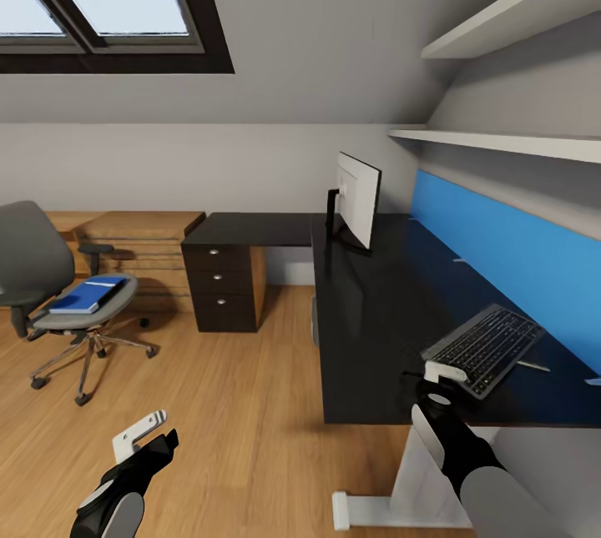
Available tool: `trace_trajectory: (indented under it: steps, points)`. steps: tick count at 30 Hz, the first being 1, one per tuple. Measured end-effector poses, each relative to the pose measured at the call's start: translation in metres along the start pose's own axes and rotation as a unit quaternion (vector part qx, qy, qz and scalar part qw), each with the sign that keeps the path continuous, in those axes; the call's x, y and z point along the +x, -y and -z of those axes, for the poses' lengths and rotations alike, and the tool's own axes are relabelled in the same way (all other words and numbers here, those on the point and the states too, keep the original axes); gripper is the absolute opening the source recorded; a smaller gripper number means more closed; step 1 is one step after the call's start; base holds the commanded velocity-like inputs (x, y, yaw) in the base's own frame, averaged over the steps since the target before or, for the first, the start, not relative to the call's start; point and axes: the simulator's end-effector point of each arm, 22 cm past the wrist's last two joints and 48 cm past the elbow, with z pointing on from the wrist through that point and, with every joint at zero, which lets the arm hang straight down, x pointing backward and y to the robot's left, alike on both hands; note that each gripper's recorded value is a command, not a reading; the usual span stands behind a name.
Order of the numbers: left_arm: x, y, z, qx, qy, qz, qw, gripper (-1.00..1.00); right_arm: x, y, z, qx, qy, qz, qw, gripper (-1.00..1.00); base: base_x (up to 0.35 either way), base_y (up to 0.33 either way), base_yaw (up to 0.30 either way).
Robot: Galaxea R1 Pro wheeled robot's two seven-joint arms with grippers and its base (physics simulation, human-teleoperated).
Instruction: In the bedroom, organize the workspace by keeping the computer under the desk, ensuring the monitor is on the desk, placing the keyboard on the desk next to the monitor, placing the mouse on the desk next to the keyboard, moving the folder from the swivel chair onto the desk next to the mouse, stacking the notebook on top of the folder with the pen on top of the notebook, and positioning the swivel chair next to the desk.
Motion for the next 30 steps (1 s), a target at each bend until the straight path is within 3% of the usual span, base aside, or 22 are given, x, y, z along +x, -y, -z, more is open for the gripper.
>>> trace_trajectory:
  steps: [10,11,30]
  points:
    - [0.0011,-0.0003,-0.0007,-0.001,-0.001,-0.002,1.0,1.0,0.0002,-0.0007,-0.0002,0.0,0.0,0.0,1.0,1.0,0.062,0.0,0.0]
    - [0.001,-0.0004,-0.0007,-0.001,-0.001,-0.002,1.0,1.0,0.0002,-0.0006,-0.0002,0.0,0.0,0.0,1.0,-1.0,0.001,0.0,0.0]
    - [0.0013,-0.0003,-0.0007,-0.001,-0.002,-0.002,1.0,1.0,-0.0002,-0.0008,-0.0001,0.0,0.0,0.003,1.0,-1.0,0.0,0.0,0.0]
